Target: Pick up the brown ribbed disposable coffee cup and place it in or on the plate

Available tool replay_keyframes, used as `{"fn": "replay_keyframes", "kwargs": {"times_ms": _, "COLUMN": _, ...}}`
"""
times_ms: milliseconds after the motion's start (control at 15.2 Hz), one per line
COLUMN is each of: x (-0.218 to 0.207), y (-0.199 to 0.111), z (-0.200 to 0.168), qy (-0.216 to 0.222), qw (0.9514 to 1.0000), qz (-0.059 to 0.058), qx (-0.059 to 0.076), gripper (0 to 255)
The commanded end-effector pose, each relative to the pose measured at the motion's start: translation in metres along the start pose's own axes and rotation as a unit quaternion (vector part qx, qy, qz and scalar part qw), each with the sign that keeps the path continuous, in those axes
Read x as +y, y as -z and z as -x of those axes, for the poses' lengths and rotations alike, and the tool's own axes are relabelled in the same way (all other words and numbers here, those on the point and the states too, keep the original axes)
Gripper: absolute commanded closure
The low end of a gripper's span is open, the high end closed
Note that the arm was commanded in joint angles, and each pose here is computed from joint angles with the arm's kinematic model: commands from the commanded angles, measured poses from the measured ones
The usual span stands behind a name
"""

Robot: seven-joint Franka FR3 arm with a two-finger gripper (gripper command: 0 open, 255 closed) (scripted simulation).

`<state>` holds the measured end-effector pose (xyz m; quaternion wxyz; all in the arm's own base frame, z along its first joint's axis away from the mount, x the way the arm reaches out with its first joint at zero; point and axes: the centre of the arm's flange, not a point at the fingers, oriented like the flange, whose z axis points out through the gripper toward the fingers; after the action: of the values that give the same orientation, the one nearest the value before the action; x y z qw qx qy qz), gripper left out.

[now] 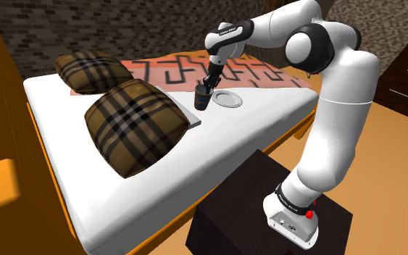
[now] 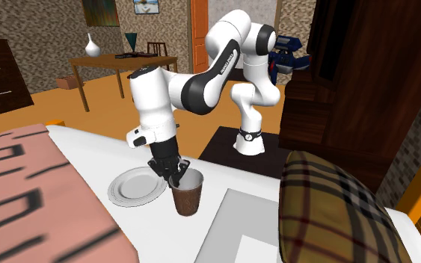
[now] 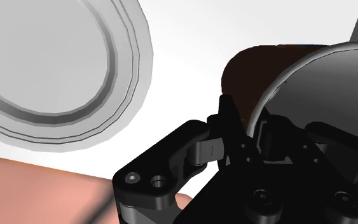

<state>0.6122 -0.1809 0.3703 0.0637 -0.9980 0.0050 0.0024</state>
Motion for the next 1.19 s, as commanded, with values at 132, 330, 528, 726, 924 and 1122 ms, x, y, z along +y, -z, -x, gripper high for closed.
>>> {"fn": "replay_keyframes", "kwargs": {"times_ms": 132, "x": -0.003, "y": 0.018, "z": -0.001, "qy": 0.0, "qw": 1.0, "qz": 0.0, "qx": -0.001, "gripper": 255}}
{"fn": "replay_keyframes", "kwargs": {"times_ms": 330, "x": -0.005, "y": 0.034, "z": -0.001, "qy": 0.0, "qw": 1.0, "qz": 0.0, "qx": -0.001, "gripper": 255}}
{"fn": "replay_keyframes", "kwargs": {"times_ms": 528, "x": -0.007, "y": 0.049, "z": -0.001, "qy": 0.0, "qw": 1.0, "qz": 0.0, "qx": -0.001, "gripper": 255}}
{"fn": "replay_keyframes", "kwargs": {"times_ms": 726, "x": -0.009, "y": 0.065, "z": 0.0, "qy": 0.0, "qw": 1.0, "qz": 0.0, "qx": -0.001, "gripper": 255}}
{"fn": "replay_keyframes", "kwargs": {"times_ms": 924, "x": -0.011, "y": 0.081, "z": 0.0, "qy": 0.0, "qw": 1.0, "qz": 0.0, "qx": -0.001, "gripper": 255}}
{"fn": "replay_keyframes", "kwargs": {"times_ms": 1122, "x": 0.014, "y": 0.093, "z": 0.003, "qy": 0.0, "qw": 1.0, "qz": 0.0, "qx": -0.001, "gripper": 255}}
